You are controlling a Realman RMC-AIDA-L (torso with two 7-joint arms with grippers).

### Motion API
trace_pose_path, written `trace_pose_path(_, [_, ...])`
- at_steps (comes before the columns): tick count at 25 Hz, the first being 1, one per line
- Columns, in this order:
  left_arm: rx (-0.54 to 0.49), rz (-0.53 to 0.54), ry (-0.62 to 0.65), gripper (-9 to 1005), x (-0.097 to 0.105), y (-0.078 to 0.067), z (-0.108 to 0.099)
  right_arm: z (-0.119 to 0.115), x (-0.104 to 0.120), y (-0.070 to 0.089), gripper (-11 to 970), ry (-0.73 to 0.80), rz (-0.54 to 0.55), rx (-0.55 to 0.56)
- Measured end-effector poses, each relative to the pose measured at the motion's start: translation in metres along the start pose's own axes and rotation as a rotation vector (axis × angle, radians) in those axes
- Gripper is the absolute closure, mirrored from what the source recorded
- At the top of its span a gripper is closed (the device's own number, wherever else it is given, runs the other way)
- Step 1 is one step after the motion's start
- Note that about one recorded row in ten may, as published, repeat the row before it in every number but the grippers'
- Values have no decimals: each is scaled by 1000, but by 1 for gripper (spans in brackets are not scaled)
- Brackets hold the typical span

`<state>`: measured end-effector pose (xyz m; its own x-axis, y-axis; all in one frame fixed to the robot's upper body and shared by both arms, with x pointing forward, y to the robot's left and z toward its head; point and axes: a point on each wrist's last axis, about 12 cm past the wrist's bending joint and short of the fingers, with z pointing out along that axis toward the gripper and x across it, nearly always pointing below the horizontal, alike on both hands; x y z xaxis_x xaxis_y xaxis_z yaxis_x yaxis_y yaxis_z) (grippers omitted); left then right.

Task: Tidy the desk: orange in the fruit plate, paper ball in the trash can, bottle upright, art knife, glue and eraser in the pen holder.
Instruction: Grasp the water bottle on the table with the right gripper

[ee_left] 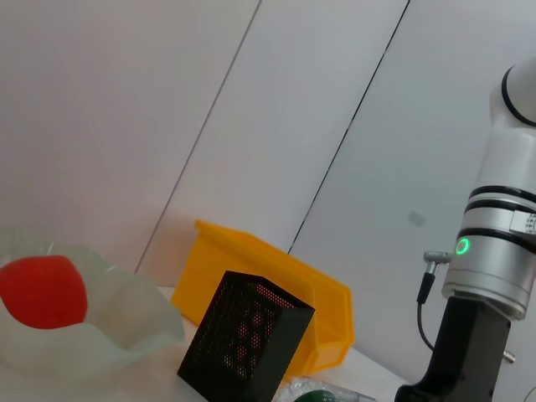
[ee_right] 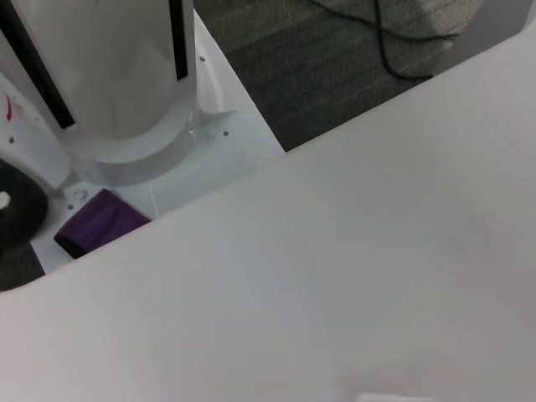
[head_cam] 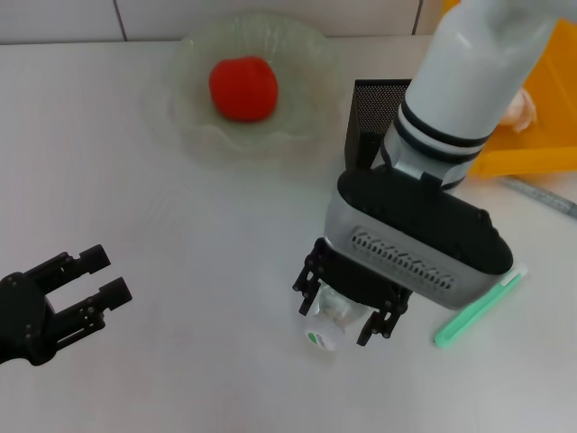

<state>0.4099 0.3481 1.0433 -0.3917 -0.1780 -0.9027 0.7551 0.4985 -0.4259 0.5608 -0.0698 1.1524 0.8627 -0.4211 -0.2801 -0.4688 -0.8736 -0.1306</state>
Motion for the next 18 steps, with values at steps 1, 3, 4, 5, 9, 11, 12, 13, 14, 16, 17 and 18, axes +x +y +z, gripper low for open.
trace_pose_path(1, [0,-1,0,308,0,0,0,0,0,0,254,0,0,0])
trace_pose_path(3, [-1,-1,0,308,0,0,0,3,0,0,254,2,-4,-3])
trace_pose_path(4, [-1,-1,0,308,0,0,0,5,-1,0,254,7,-6,-3])
trace_pose_path(5, [-1,-1,0,308,0,0,0,8,-1,-1,254,15,-8,-2])
trace_pose_path(9, [0,-3,-2,308,1,-1,1,14,0,-1,255,21,-5,-2])
trace_pose_path(11, [0,-4,-3,308,2,-1,2,16,0,-1,255,23,-4,-1])
trace_pose_path(12, [0,-4,-3,308,2,-1,2,17,0,-1,255,22,-3,-1])
trace_pose_path(13, [0,-5,-4,308,2,-1,2,18,0,-1,255,21,-4,-1])
trace_pose_path(14, [-1,-5,-3,308,2,-1,2,19,-1,-1,255,18,-5,-1])
trace_pose_path(16, [-1,-6,-4,309,2,-1,2,21,-3,-1,254,16,-10,1])
trace_pose_path(17, [-2,-6,-4,310,2,-1,2,22,-3,-1,254,16,-10,1])
trace_pose_path(18, [-2,-6,-3,312,2,-1,2,22,-3,-1,267,16,-10,1])
